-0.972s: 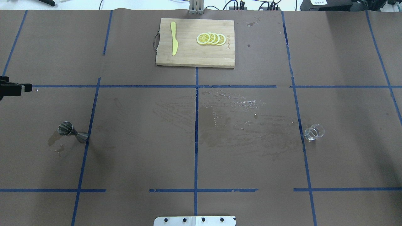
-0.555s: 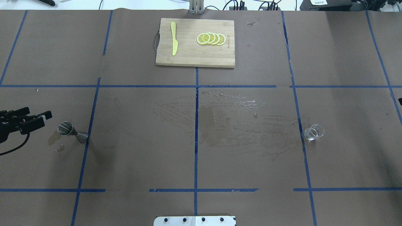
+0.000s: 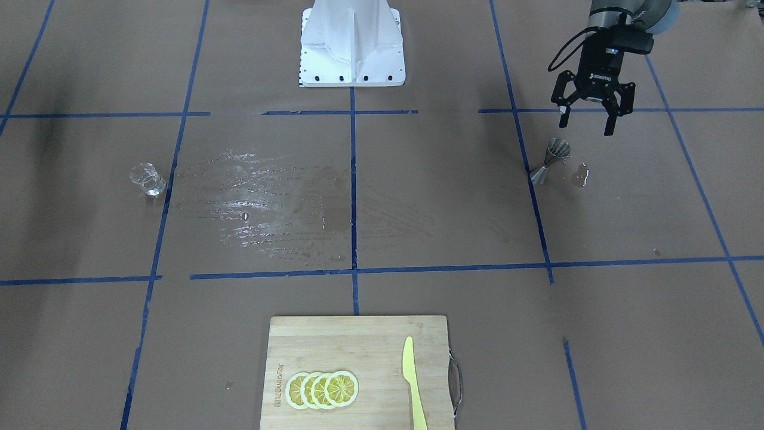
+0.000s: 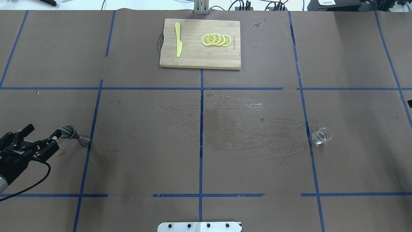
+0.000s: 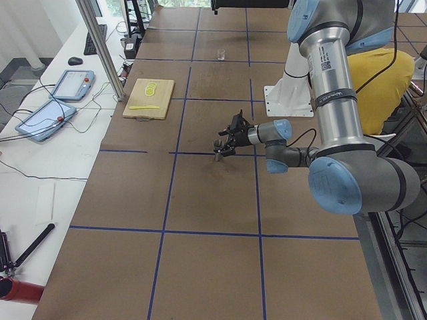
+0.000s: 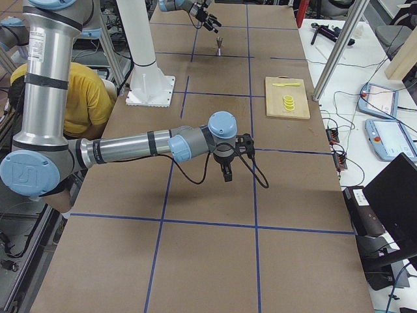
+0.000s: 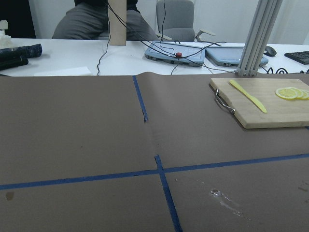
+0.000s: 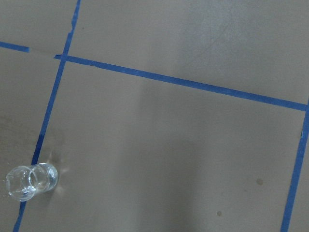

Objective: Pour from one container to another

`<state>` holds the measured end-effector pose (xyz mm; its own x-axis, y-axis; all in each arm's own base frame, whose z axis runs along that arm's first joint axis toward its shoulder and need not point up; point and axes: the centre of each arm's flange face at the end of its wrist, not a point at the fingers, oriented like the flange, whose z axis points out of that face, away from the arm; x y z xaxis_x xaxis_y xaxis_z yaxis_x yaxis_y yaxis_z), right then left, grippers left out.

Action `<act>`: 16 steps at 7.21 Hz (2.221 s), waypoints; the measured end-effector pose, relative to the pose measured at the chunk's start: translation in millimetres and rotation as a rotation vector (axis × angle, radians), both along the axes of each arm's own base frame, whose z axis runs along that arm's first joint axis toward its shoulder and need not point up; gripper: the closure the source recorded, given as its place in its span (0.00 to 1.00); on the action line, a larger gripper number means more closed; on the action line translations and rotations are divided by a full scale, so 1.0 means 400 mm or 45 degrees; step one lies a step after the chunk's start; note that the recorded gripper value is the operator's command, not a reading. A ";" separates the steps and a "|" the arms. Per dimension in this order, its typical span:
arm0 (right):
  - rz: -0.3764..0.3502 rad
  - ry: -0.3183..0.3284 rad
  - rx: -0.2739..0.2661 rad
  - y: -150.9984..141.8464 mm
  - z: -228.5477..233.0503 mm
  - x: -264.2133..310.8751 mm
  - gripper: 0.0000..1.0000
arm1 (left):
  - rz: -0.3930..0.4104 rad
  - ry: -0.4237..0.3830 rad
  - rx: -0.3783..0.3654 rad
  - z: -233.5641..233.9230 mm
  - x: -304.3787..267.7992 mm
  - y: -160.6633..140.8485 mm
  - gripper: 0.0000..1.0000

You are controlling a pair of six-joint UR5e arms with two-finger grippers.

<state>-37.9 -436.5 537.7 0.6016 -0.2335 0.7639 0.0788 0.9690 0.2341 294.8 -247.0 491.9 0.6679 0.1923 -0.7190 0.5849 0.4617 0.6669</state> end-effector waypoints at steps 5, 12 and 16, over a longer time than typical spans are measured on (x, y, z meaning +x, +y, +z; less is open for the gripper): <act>0.004 0.000 -0.002 -0.001 -0.002 0.000 0.00 | -0.111 -0.040 0.068 0.086 0.215 0.021 0.01; 0.008 0.000 0.030 -0.003 -0.010 0.002 0.00 | -0.255 0.034 0.068 0.144 0.338 0.007 0.37; 0.009 0.000 0.034 -0.005 -0.011 0.002 0.00 | -0.265 0.011 0.074 0.159 0.331 0.002 0.47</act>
